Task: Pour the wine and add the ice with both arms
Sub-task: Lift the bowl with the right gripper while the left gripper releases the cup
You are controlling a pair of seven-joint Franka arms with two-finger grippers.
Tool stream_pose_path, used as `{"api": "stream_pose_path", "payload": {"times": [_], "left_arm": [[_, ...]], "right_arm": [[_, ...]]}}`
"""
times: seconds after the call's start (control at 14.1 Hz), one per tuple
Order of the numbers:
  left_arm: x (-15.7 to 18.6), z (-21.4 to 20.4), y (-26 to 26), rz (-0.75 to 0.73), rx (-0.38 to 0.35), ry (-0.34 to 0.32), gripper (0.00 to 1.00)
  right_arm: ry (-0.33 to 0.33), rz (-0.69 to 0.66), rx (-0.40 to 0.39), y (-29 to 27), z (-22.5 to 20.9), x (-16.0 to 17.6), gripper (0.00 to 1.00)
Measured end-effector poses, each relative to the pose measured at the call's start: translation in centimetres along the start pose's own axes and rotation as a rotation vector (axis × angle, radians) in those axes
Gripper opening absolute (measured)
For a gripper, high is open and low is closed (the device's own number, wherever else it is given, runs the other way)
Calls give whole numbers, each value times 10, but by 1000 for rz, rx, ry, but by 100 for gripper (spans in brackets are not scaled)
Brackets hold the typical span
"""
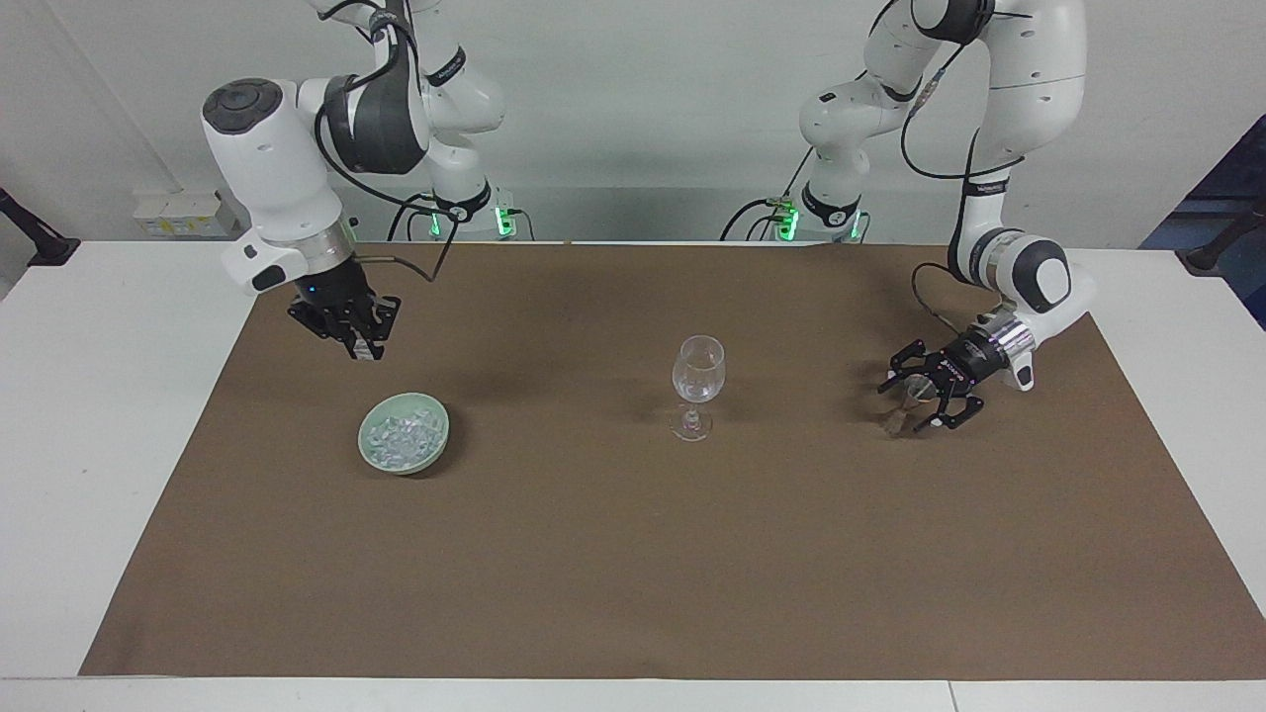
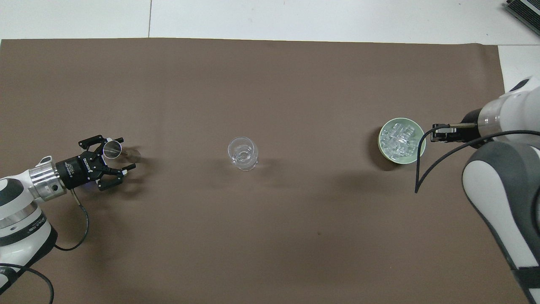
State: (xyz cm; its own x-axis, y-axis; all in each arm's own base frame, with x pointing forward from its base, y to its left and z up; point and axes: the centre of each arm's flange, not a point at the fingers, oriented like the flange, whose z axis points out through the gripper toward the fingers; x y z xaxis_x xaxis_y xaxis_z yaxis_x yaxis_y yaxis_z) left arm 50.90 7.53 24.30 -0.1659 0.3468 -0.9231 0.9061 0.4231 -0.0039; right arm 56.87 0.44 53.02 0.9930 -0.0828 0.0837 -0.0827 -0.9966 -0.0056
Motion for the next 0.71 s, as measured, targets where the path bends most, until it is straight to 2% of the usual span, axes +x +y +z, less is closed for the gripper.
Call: {"api": "stream_pose_path", "payload": {"times": [0.14, 0.35, 0.71], "left_arm": [[2, -5, 1, 1, -4, 0, 100], [10, -22, 2, 27, 30, 20, 100], [4, -68, 16, 133, 114, 81, 100]], "right_arm": [[1, 6, 1, -4, -13, 2, 27], [3, 60, 5, -27, -24, 2, 27], [15, 71, 28, -123, -33, -13, 27]]}}
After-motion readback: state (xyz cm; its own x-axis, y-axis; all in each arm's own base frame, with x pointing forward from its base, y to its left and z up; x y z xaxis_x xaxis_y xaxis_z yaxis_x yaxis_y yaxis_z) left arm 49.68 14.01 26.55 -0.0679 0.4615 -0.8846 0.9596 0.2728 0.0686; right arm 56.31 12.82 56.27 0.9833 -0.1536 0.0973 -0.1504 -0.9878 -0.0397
